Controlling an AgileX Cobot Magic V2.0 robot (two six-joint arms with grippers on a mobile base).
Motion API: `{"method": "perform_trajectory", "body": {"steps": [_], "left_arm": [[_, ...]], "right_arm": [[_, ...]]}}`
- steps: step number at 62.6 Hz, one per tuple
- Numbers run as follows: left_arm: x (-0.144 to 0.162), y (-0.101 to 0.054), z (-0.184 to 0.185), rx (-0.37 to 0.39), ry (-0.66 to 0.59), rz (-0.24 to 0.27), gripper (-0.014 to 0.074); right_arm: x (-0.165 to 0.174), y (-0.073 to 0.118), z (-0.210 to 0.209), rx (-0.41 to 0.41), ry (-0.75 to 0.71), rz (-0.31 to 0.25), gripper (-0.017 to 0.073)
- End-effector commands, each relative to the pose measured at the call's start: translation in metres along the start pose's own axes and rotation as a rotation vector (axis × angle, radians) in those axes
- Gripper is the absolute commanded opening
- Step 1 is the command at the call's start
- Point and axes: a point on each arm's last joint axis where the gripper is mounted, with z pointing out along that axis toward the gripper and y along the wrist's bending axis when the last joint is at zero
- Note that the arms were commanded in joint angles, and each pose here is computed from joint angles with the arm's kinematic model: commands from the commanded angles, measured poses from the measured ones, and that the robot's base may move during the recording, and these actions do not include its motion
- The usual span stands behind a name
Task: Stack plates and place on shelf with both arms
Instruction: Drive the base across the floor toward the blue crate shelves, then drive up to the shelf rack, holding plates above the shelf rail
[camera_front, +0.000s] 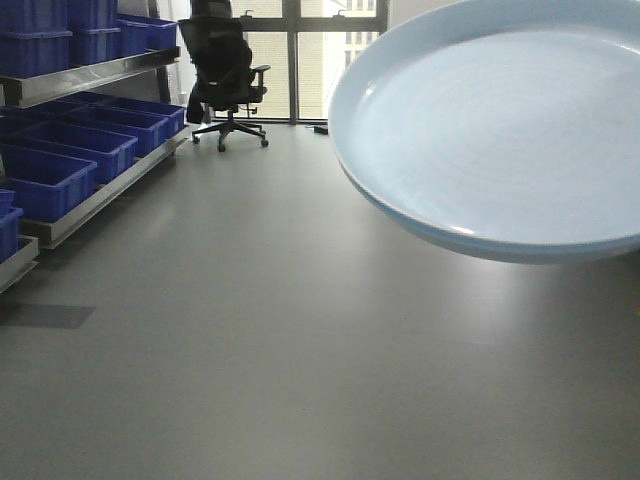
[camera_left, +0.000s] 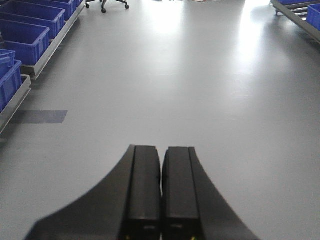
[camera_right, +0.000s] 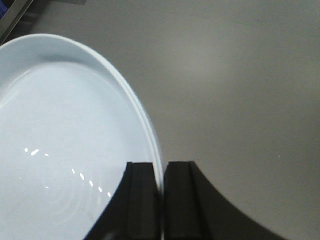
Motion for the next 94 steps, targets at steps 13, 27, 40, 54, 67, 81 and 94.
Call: {"method": "perform_trajectory", "body": {"steps": [13, 27, 40, 54, 67, 81, 94], "left_arm": [[-0.0179, 0.0003, -0.0026, -0.005, -0.112, -0.002, 0.0087], [-0.0179, 0.0003, -0.0026, -0.005, -0.112, -0.002, 0.0087], [-0.0179, 0.0003, -0.0026, -0.005, -0.112, -0.002, 0.0087], [-0.0179, 0.0003, -0.0026, -0.005, -0.112, -0.002, 0.0087], [-0.0179, 0.0003, -0.0026, -0.005, -0.112, -0.002, 0.0087], [-0.0179, 0.0003, -0.0026, -0.005, -0.112, -0.002, 0.0087], [-0.0179, 0.0003, -0.0026, -0.005, -0.112, -0.002, 0.0087]], "right_arm": [[-0.0156, 0.0031, -0.0097, -0.023, -0.129, -0.001, 0.0048], [-0.0156, 0.0031, -0.0097, -0.023, -0.129, -0.001, 0.0048], [-0.0156, 0.0031, -0.0097, -0.023, -0.129, -0.001, 0.0048], [-0.0156, 0.0031, -0.0097, -0.023, -0.129, -0.001, 0.0048], [-0.0156, 0.0031, -0.0097, -0.023, -0.129, -0.001, 0.0048], [-0.0156, 0.0031, -0.0097, -0.023, -0.129, -0.001, 0.0048], [-0.0156, 0.0031, -0.0097, -0.023, -0.129, -0.001, 0.0048]]}}
